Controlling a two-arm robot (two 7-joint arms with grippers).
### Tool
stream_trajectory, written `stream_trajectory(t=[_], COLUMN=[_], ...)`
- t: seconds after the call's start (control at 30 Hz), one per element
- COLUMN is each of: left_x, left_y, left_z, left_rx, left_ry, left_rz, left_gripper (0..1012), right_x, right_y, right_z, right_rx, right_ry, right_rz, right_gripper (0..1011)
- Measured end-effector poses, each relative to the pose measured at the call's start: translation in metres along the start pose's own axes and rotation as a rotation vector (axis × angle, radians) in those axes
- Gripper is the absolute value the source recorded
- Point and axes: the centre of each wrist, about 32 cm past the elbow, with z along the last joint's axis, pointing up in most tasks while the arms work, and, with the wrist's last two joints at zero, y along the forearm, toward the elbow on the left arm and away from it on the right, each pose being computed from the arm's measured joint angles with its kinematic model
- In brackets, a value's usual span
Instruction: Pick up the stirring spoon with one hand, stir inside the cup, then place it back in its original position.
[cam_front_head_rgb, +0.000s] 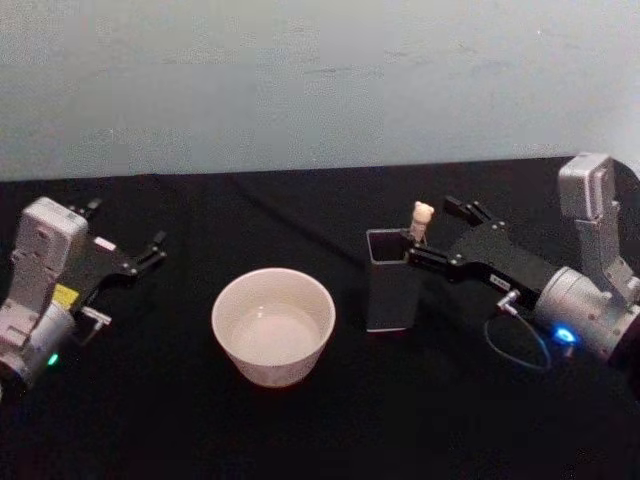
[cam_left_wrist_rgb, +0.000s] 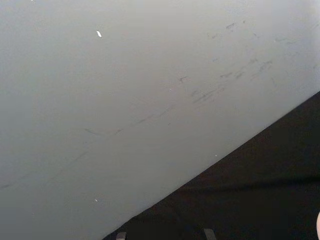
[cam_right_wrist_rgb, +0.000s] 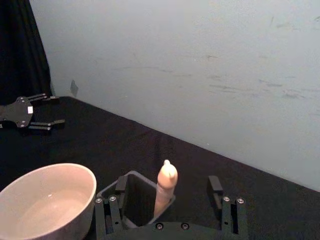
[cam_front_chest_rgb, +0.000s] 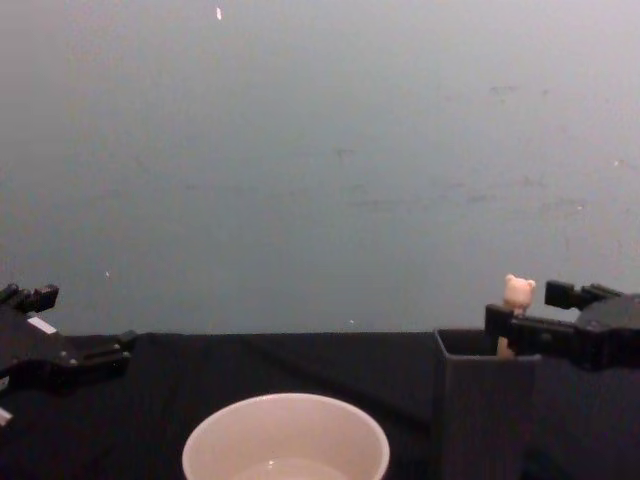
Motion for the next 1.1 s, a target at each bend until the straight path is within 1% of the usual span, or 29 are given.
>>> stream_trajectory(t=[0.13, 0.33, 0.77, 0.83, 0.93, 1.0, 1.07, 1.1], left_x=[0.0, 0.0, 0.0, 0.0, 0.0, 0.0, 0.0, 0.0], left_y=[0.0, 0.0, 0.0, 0.0, 0.0, 0.0, 0.0, 0.0], left_z=[0.0, 0.0, 0.0, 0.0, 0.0, 0.0, 0.0, 0.0], left_rx=[0.0, 0.0, 0.0, 0.0, 0.0, 0.0, 0.0, 0.0], left_ry=[0.0, 0.0, 0.0, 0.0, 0.0, 0.0, 0.0, 0.0], left_rz=[0.0, 0.0, 0.0, 0.0, 0.0, 0.0, 0.0, 0.0], left_gripper=[1001, 1001, 1001, 1001, 1002, 1001, 1001, 1001], right_x=[0.001, 0.001, 0.002, 0.002, 0.002, 0.002, 0.002, 0.002], right_y=[0.008, 0.015, 0.014, 0.014, 0.014, 0.014, 0.014, 0.014], right_z=[-0.001, -0.001, -0.001, -0.001, -0.001, -0.001, -0.001, -0.001], right_rx=[0.002, 0.003, 0.003, 0.002, 0.002, 0.002, 0.002, 0.003], right_ry=[0.01, 0.019, 0.018, 0.018, 0.017, 0.017, 0.017, 0.017], right_rz=[0.008, 0.015, 0.014, 0.014, 0.014, 0.014, 0.014, 0.014], right_gripper=[1002, 1002, 997, 977, 912, 850, 816, 761])
